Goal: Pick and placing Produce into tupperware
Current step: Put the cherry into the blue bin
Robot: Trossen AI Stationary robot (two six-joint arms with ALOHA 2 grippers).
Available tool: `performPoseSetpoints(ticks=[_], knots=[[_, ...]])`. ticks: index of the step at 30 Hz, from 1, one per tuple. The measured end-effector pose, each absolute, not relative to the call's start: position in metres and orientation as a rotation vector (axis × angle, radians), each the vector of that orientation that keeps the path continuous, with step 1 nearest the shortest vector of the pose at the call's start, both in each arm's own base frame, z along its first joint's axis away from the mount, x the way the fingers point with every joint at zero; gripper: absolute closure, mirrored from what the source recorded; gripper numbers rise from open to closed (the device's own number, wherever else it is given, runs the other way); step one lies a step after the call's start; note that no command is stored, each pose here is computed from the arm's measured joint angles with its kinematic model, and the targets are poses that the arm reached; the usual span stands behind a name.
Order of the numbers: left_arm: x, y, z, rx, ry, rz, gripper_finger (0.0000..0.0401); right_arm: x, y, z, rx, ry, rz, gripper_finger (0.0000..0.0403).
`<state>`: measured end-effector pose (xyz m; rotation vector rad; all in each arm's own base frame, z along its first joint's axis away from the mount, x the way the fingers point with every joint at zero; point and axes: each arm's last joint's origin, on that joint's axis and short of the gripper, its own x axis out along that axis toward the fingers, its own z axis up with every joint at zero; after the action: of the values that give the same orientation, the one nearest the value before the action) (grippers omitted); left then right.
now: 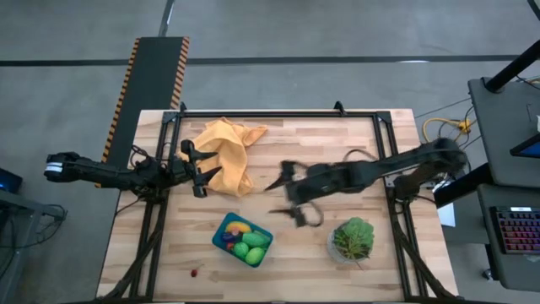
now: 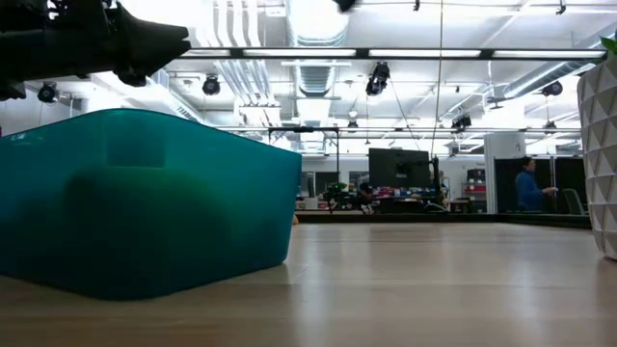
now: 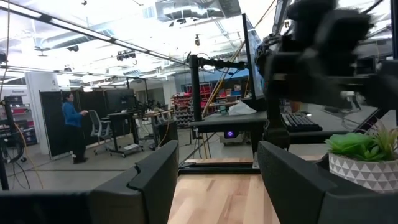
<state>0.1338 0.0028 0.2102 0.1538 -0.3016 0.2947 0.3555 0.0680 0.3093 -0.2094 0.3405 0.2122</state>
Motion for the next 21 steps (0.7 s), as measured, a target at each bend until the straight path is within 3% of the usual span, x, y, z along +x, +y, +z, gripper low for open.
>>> performPoseSetpoints(ticks=[4,11,18,21], knots=[[0.134,0.003,0.211,0.142,-0.309,0.286,0.0195,0.304,0.051,0.297,-0.217,0.322,0.136,0.0125],[0.134,0.003,0.211,0.103,-0.314,0.275,0.0195,0.228,0.035,0.275,-0.234,0.116,0.049,0.0139],[0.135,0.003,0.212,0.100,-0.323,0.281,0.0195,0.174,0.017,0.264,-0.305,-0.029,-0.274,0.0148],[0.133,0.003,0.217,0.087,-0.376,0.304,0.0195,0.160,0.013,0.264,-0.291,-0.091,-0.330,0.0151]])
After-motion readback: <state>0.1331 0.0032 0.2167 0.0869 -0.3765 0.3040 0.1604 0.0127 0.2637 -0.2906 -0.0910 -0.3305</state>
